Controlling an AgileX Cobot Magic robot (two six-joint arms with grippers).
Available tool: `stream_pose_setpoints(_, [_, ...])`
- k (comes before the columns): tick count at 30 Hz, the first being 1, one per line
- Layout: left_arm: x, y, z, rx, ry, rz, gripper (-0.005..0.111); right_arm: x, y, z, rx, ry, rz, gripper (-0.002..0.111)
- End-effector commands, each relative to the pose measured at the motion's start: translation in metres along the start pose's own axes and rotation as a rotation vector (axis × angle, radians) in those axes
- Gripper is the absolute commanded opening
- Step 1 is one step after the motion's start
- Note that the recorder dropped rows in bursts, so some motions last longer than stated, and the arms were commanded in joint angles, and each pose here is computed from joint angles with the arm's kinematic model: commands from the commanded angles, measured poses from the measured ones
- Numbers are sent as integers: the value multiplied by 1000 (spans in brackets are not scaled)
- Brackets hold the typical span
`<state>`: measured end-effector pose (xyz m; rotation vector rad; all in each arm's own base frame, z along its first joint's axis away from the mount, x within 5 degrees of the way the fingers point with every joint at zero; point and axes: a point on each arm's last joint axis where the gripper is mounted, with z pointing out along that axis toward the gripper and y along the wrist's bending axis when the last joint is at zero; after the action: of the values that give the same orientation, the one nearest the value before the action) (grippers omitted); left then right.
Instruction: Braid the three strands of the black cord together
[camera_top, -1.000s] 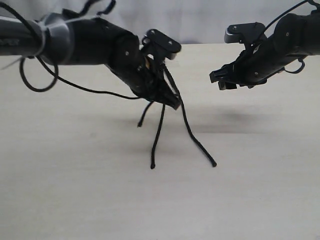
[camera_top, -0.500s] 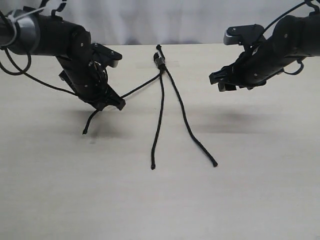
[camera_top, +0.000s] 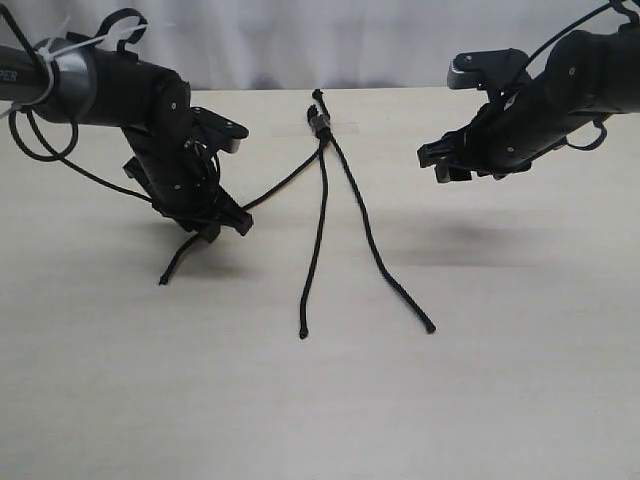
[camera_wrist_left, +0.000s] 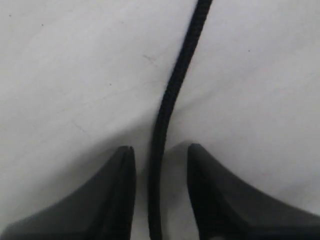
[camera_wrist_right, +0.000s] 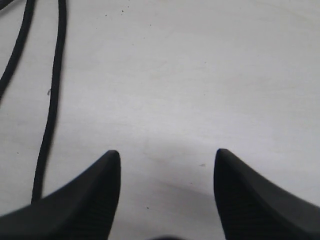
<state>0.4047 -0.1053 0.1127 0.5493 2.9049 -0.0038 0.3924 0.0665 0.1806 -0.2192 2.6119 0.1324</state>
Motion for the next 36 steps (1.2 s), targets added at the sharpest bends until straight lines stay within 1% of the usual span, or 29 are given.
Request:
stream_pose_setpoints(1, [-1,-1,-4,9,-14,-19,36,-3,0,-1,-1,-16,5,53])
stream_pose_setpoints(4, [-5,0,-20,3,-60,-7,36,-3,0,-1,-1,-16,5,53])
stream_pose_setpoints(7, [-8,1,-52,-7,-134,20,36,-2,2,-2,-20,-3,22,53])
stream_pose_setpoints(9, [-10,1,-74,-13,-188,41,36,-4,6,-5,-40,23,3,53])
stream_pose_setpoints(10, [-10,1,-86,-13,-221,52,35,-4,9,-7,-54,47,-12,53])
stream_pose_setpoints(12, [-12,1,-106,-25,-294,68,29,-5,22,-11,-106,84,-40,53])
stream_pose_setpoints(15, [-9,2,-130,-46,-411,76,12,-3,52,-12,-190,93,-128,53])
stream_pose_setpoints(16, [-5,2,-133,-58,-435,82,5,-1,63,-11,-212,96,-171,53])
stream_pose_setpoints(17, [-2,4,-137,-67,-449,83,0,1,74,-10,-227,100,-204,53])
stream_pose_setpoints(21, [9,17,-141,-106,-512,64,0,10,113,-4,-271,123,-291,53])
stream_pose_setpoints(25, [16,45,-143,-136,-516,-17,0,26,154,7,-310,150,-370,53])
stream_pose_setpoints(27, [18,55,-143,-142,-512,-47,0,34,168,15,-314,166,-414,53])
stream_pose_setpoints(28, [20,61,-143,-146,-512,-68,0,38,178,21,-311,186,-466,53])
stream_pose_setpoints(30, [20,61,-143,-146,-512,-68,0,38,183,28,-305,206,-431,53])
stream_pose_setpoints(32, [20,55,-147,-131,-514,-65,0,37,182,31,-288,232,-422,53])
stream_pose_setpoints(34, [22,47,-161,-118,-536,-56,0,37,177,37,-219,249,-391,53])
stream_pose_setpoints(36, [25,36,-177,-97,-564,-48,0,41,175,45,-196,271,-381,53])
